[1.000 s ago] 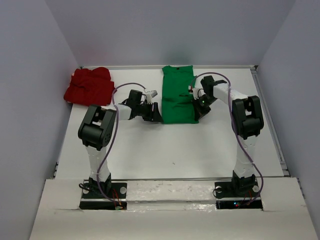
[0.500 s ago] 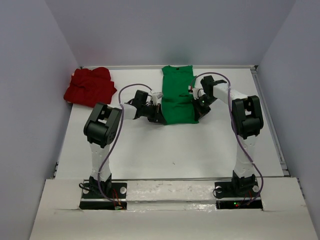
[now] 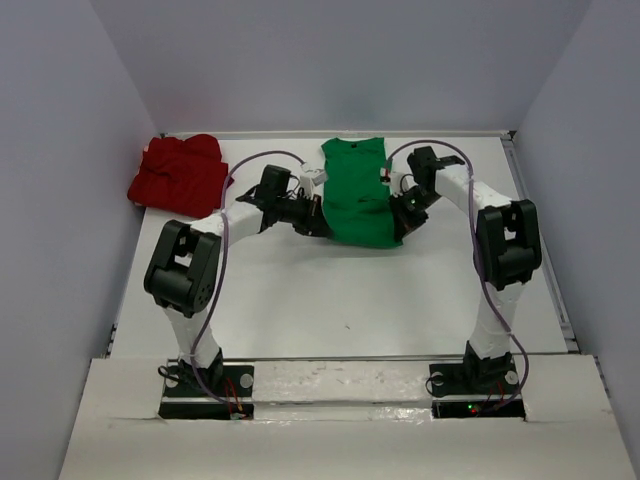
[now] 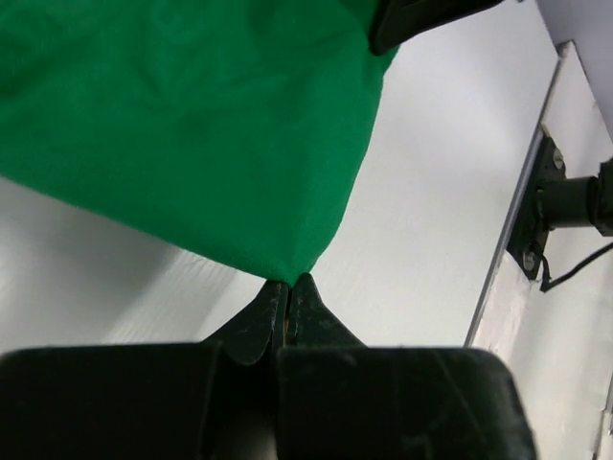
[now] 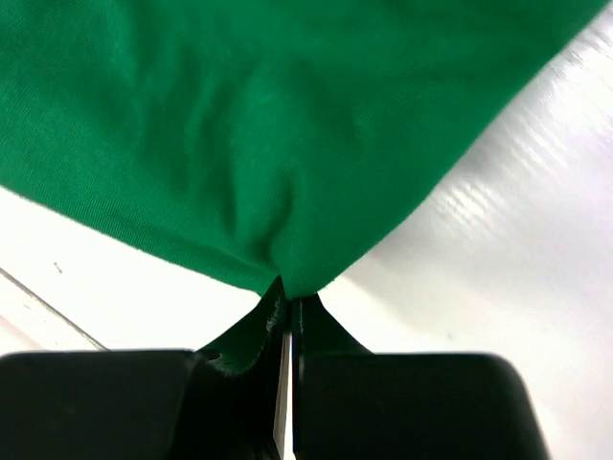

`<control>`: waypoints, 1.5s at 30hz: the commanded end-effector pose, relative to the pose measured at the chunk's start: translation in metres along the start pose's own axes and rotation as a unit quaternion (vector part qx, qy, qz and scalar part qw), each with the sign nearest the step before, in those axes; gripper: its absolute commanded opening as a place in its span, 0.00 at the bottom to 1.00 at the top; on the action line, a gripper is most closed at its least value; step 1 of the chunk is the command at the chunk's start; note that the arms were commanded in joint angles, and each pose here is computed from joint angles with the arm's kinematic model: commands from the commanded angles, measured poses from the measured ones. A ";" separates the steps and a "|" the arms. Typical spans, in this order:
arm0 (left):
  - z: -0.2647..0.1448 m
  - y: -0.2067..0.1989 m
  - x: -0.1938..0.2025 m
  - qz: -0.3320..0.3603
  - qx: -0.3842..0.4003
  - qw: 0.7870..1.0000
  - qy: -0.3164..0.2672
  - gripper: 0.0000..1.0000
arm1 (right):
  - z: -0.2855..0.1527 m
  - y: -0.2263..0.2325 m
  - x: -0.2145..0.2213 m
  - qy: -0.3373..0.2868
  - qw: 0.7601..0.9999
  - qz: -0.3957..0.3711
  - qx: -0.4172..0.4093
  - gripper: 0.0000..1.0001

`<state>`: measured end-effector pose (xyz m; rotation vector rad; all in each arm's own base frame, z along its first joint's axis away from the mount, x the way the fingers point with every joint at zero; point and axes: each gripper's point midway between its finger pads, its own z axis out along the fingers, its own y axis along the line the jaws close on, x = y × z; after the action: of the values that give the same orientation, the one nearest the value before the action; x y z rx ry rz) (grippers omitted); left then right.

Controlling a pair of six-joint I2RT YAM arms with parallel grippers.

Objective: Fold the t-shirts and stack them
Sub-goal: Fold the long partially folded tshirt into a neat square

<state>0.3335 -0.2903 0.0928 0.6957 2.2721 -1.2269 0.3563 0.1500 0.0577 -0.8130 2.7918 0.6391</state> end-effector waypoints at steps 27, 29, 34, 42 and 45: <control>-0.046 -0.083 -0.074 0.181 0.099 0.978 -0.021 0.00 | -0.112 0.023 -0.075 -0.102 0.990 -0.089 0.046 0.00; -0.045 -0.078 -0.074 0.180 0.091 0.979 -0.019 0.00 | -0.098 0.016 -0.080 -0.093 0.991 -0.087 0.039 0.00; -0.047 -0.067 -0.076 0.184 0.081 0.979 -0.021 0.00 | -0.076 0.003 -0.099 -0.093 0.991 -0.090 0.028 0.00; -0.050 -0.024 -0.115 0.180 0.051 0.981 -0.043 0.00 | -0.065 -0.022 -0.139 -0.124 0.986 -0.097 0.060 0.00; -0.048 -0.013 -0.126 0.164 0.049 0.984 -0.051 0.00 | -0.071 -0.026 -0.151 -0.145 0.981 -0.102 0.077 0.00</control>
<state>0.3979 -0.2863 0.1822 0.9972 1.9744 -1.1851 0.4643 0.1699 0.1208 -0.9088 2.5609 0.5427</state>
